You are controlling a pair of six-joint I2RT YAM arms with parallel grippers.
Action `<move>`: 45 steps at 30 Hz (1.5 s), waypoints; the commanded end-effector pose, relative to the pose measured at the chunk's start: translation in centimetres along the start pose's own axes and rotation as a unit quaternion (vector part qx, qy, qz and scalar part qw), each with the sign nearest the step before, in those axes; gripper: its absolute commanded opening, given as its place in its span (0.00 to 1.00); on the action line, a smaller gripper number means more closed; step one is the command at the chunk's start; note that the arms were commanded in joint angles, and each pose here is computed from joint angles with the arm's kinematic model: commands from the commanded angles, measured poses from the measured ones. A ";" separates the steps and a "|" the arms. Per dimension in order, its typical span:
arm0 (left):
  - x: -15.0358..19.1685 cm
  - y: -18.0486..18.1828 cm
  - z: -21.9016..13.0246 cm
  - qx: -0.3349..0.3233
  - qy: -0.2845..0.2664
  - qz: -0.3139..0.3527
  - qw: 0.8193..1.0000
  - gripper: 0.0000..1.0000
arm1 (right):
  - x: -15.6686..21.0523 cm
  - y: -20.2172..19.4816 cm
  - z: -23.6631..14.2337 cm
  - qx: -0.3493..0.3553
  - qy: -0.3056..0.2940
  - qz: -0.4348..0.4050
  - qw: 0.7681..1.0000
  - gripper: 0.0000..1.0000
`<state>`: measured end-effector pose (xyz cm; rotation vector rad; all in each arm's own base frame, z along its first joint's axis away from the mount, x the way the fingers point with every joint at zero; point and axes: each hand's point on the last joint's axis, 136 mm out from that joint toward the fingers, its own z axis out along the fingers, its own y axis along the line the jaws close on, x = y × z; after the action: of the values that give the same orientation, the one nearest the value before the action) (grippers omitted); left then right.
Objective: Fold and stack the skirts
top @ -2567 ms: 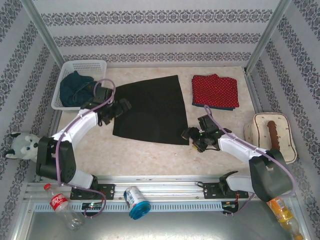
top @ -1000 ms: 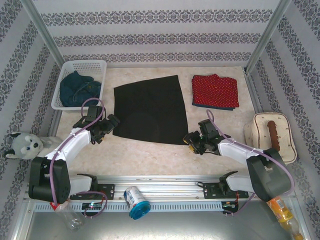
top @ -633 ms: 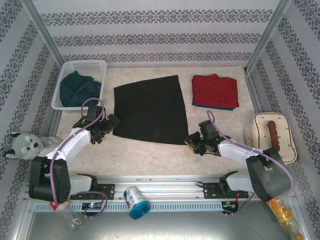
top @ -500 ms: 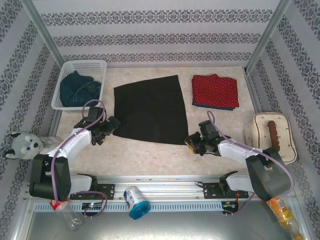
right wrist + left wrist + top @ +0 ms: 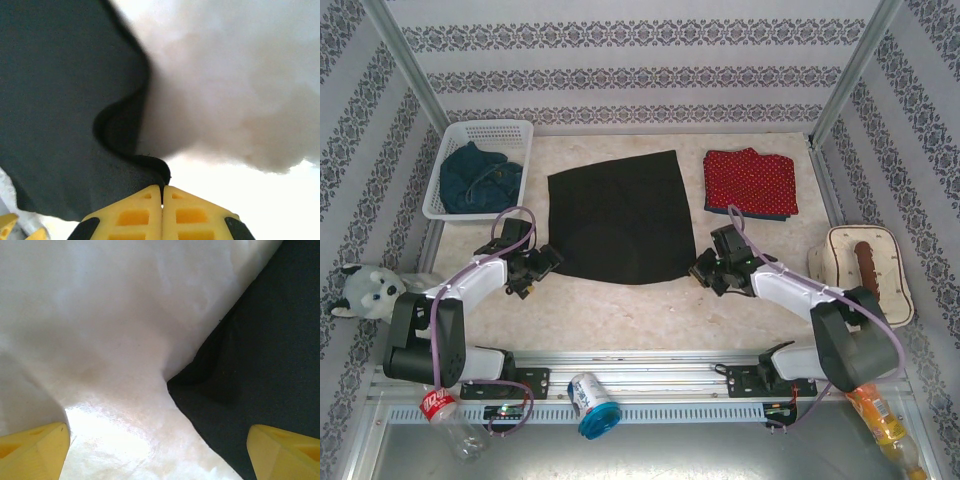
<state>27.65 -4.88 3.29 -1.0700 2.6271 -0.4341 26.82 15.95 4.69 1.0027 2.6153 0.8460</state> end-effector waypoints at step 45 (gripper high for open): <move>-4.1 -4.6 -6.9 0.040 -0.084 -0.011 0.996 0.00 | -6.8 10.8 -9.9 -0.139 -0.195 -0.146 0.960 0.00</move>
<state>31.16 -5.63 10.60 -1.0781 2.4158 -0.5639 30.57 14.52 15.25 0.7083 2.2944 0.8628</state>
